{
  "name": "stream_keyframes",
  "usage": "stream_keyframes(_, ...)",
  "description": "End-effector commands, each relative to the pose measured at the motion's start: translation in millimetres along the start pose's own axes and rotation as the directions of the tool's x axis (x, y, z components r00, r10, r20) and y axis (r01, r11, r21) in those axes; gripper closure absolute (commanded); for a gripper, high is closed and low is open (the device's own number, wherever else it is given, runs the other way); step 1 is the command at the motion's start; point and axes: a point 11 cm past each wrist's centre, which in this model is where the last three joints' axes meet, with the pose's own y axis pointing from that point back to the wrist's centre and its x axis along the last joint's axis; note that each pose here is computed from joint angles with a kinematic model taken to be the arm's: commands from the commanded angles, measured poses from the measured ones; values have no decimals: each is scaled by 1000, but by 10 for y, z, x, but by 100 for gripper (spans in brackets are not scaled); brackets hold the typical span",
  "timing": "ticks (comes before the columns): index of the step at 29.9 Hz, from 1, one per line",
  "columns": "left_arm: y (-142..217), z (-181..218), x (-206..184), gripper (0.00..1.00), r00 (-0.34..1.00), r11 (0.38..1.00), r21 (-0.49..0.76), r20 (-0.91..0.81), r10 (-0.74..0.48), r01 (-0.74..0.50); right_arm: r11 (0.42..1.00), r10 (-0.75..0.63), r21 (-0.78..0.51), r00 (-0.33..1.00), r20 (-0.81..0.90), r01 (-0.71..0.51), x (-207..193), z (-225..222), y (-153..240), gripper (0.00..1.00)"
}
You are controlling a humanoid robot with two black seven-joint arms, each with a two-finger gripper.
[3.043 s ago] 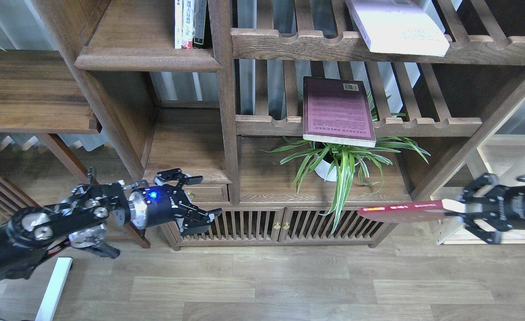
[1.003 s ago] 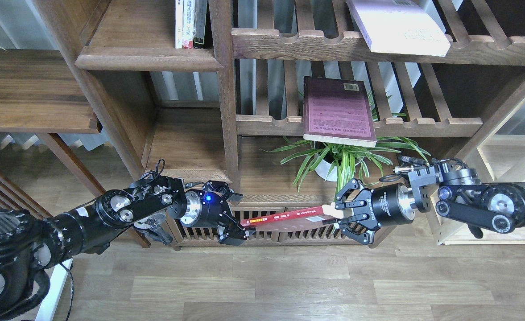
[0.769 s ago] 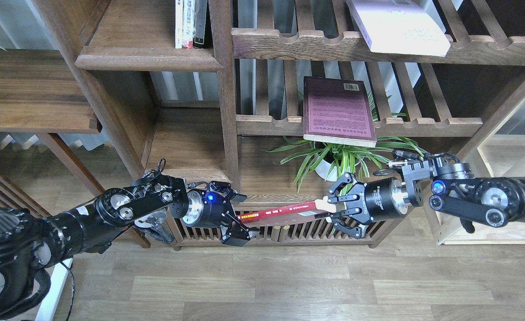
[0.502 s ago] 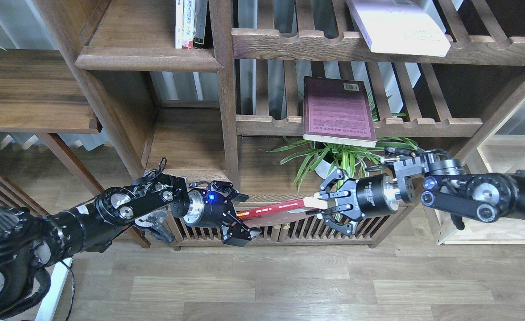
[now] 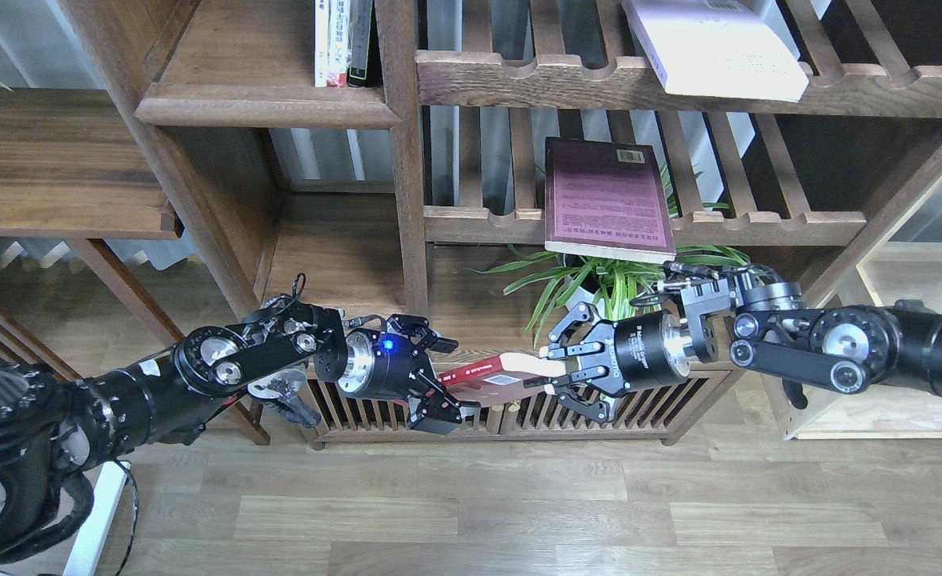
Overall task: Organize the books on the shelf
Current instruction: 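Close both grippers on the red book's ends and push it together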
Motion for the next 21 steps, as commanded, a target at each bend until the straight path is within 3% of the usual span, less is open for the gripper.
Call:
stream_keyframes(1, -5, 38, -11, 9, 1000, 1000, -19, 2, -4, 4, 1000, -4, 1, 1000, -1, 4, -6, -4, -12, 97)
stream_keyframes(9, -17, 93, -3, 17, 999, 998, -51, 27, 29, -28, 1000, -2, 2, 1000, -3, 2, 4, -10, -11, 97)
stream_keyframes(21, -21, 15, 14, 14, 998, 999, 1, 43, 49, -49, 1000, 0, 0, 1000, -8, 0, 25, -16, 1, 97)
